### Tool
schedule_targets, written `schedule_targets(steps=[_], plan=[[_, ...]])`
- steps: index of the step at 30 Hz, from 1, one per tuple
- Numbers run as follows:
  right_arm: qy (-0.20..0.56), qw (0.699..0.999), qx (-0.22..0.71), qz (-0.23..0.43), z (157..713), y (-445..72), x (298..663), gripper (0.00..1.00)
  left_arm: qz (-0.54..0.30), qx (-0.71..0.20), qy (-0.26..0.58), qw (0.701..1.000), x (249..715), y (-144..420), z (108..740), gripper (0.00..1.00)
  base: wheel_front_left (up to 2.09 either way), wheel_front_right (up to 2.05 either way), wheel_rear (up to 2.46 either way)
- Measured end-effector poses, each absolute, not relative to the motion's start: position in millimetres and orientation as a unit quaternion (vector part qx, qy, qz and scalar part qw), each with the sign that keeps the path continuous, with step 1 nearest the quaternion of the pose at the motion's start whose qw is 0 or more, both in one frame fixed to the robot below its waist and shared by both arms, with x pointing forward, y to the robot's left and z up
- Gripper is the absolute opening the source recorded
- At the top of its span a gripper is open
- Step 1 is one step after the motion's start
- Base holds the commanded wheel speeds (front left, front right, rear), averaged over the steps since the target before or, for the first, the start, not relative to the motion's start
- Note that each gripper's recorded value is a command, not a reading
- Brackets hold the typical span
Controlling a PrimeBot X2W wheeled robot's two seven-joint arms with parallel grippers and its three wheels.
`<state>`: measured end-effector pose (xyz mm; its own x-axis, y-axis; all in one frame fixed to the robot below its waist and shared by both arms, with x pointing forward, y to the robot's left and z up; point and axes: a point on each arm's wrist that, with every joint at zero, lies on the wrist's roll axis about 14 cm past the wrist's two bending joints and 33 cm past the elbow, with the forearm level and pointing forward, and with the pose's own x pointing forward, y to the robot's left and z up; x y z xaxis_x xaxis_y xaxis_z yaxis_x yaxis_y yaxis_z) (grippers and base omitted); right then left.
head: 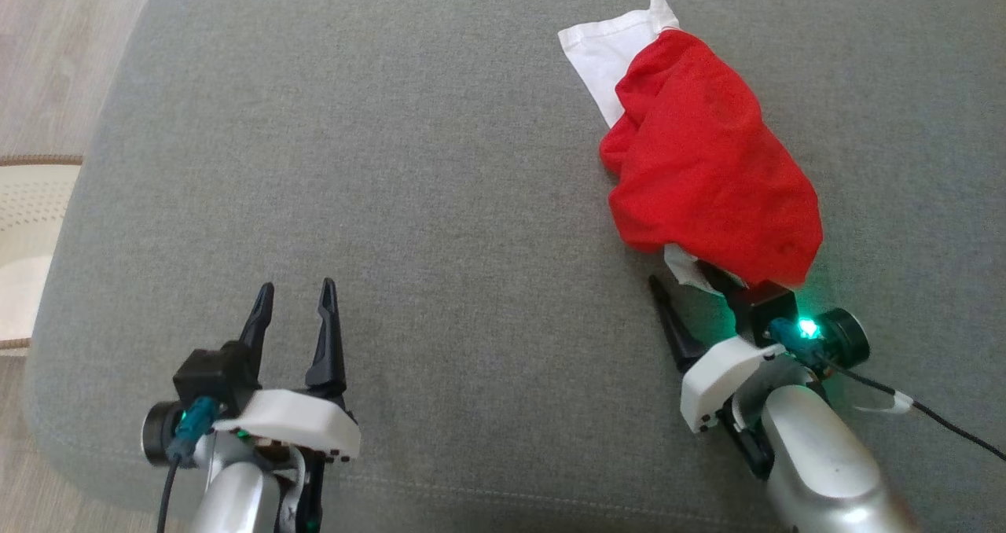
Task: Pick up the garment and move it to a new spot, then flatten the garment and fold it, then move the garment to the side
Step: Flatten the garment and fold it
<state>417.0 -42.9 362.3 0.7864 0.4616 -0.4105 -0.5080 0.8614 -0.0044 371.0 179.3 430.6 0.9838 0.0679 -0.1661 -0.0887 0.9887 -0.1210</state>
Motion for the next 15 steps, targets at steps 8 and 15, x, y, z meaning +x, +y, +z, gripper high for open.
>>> schedule_targets(steps=[8, 15], plan=[[0.198, 0.943, -0.055, 0.261, 368, -40, 414, 0.0, 0.038, -0.065, 0.078, 0.994, 370, 178, 433, 1.0, 0.0, 0.0, 0.0], [0.083, 0.944, -0.017, 0.318, 439, 4, 413, 0.0, 0.023, -0.067, 0.059, 0.996, 368, 170, 446, 1.0, 0.0, 0.0, 0.0]])
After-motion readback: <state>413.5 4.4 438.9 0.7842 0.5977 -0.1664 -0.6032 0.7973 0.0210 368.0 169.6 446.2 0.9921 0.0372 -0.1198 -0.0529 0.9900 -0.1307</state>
